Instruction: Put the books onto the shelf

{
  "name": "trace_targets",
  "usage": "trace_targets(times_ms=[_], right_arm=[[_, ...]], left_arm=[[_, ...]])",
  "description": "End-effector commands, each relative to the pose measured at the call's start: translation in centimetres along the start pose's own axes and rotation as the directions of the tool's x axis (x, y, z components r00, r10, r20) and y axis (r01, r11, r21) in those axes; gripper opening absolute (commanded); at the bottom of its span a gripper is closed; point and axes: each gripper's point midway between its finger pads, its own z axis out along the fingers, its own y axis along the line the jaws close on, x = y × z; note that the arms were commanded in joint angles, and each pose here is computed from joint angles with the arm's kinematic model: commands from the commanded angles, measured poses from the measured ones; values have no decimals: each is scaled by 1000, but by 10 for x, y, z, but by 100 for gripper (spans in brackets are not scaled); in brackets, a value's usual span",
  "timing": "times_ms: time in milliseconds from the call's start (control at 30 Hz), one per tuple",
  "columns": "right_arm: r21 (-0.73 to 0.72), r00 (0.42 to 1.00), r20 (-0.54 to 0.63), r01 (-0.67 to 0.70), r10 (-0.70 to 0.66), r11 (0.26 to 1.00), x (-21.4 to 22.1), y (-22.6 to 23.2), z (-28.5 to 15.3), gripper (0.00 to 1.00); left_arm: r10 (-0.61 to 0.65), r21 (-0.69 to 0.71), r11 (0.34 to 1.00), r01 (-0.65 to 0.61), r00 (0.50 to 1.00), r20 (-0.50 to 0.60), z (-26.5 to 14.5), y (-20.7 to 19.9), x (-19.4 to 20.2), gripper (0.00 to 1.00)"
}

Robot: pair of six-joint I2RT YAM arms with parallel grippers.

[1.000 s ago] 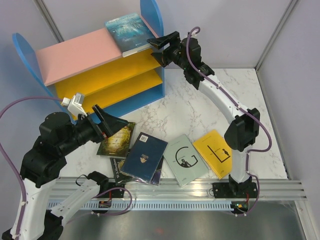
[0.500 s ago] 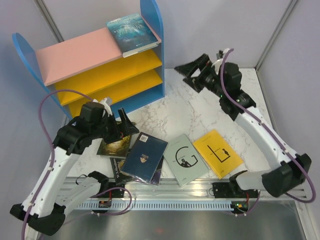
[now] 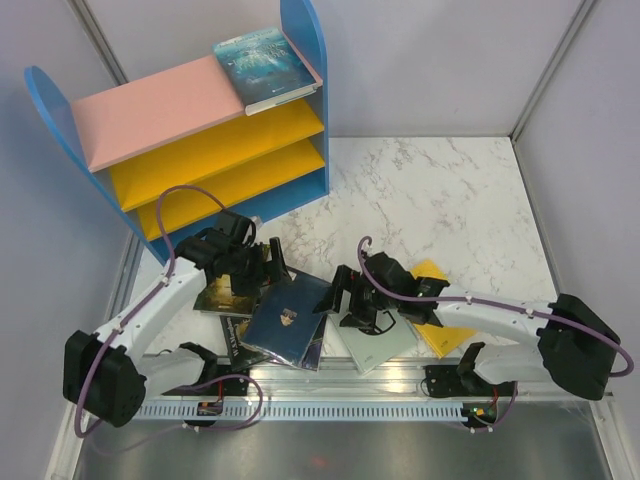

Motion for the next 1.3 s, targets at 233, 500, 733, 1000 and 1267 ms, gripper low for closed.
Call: trace_targets(times_ms=[233, 500, 733, 1000, 1267], right_arm=[[-120, 997, -1, -79, 80, 990, 11, 26, 46, 96], [-83, 995, 11, -95, 96, 992, 15, 17, 78, 91], [-23, 985, 164, -47, 51, 999, -16, 19, 65, 84], [-53, 967, 252, -2, 15, 999, -34, 36, 39, 16], [-243, 948, 318, 76, 5, 967, -55, 102, -18, 0]], left_arm=[[72, 86, 994, -68, 996, -49, 49, 16, -5, 100], [13, 179, 984, 6, 995, -103, 46, 1, 10, 100], [-128, 288, 942, 172, 978, -167, 39, -8, 44, 100], [-156, 415, 888, 197, 979, -132, 12, -31, 46, 100], [-92, 492, 869, 56, 995, 49, -31, -59, 15, 100]])
